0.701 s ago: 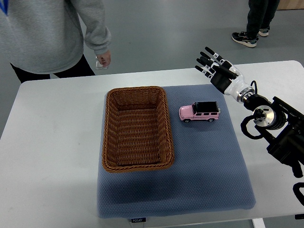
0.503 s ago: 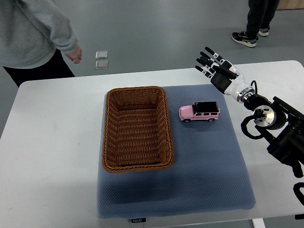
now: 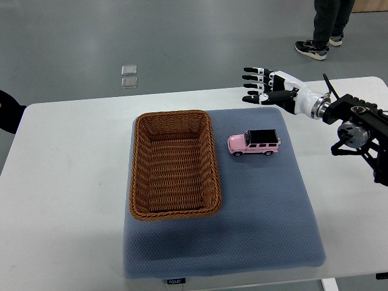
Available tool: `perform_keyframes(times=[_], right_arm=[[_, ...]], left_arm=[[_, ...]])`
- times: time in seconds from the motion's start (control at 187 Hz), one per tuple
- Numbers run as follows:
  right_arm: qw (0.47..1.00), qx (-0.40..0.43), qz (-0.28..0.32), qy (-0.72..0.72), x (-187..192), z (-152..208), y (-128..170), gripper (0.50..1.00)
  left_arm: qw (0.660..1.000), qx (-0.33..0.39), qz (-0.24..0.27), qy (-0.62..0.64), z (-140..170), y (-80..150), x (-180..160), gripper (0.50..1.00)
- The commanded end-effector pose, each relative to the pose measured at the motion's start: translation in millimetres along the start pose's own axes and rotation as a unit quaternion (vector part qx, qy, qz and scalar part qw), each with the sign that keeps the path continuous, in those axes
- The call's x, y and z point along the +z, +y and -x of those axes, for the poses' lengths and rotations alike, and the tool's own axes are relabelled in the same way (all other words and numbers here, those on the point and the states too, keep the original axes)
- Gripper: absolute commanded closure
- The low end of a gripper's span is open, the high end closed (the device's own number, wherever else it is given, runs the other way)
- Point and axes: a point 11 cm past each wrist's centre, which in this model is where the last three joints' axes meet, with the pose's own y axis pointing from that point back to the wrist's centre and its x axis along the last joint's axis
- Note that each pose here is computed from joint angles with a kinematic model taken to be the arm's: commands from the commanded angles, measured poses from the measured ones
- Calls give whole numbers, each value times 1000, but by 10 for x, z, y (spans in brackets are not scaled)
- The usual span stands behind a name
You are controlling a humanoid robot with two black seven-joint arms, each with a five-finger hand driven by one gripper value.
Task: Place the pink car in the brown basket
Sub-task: 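Move the right hand toward the pink toy car, fingers open, then lower the right hand over the pink car and close fingers around it, then lift the pink car with the right hand and carry it over the basket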
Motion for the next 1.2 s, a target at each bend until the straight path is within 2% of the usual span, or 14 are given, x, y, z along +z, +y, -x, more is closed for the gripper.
perform_keyframes(times=[0.0, 0.091, 0.219, 0.481, 0.754, 0.818, 0.888, 1.037, 1.139, 1.193], right_arm=[[982, -35, 54, 175, -136, -83, 105, 591], [952, -73, 87, 285, -178, -21, 164, 593], [929, -92, 108, 342, -36, 84, 178, 595], [914, -93, 104, 381, 83, 223, 100, 599], [901, -93, 127, 404, 390, 308, 107, 613], [899, -92, 131, 409, 452, 323, 101, 644], [893, -96, 133, 418, 483, 346, 95, 728], [892, -91, 136, 421, 544, 342, 108, 846], [888, -87, 138, 430, 542, 311, 110, 991], [887, -86, 136, 432, 517, 304, 101, 1000]], left_arm=[[1000, 0, 0, 1, -3, 0, 0, 500], [1000, 0, 0, 1, -3, 0, 0, 500], [1000, 3, 1, 1, -20, 0, 8, 500], [1000, 3, 1, 2, -20, 0, 10, 500], [1000, 6, 0, 2, -41, 0, 7, 500], [1000, 5, 1, 2, -36, 0, 8, 500], [1000, 5, 1, 2, -36, 0, 8, 500], [1000, 4, 1, 2, -31, 0, 8, 500], [1000, 5, 1, 2, -36, 0, 8, 500], [1000, 5, 1, 2, -36, 0, 8, 500]])
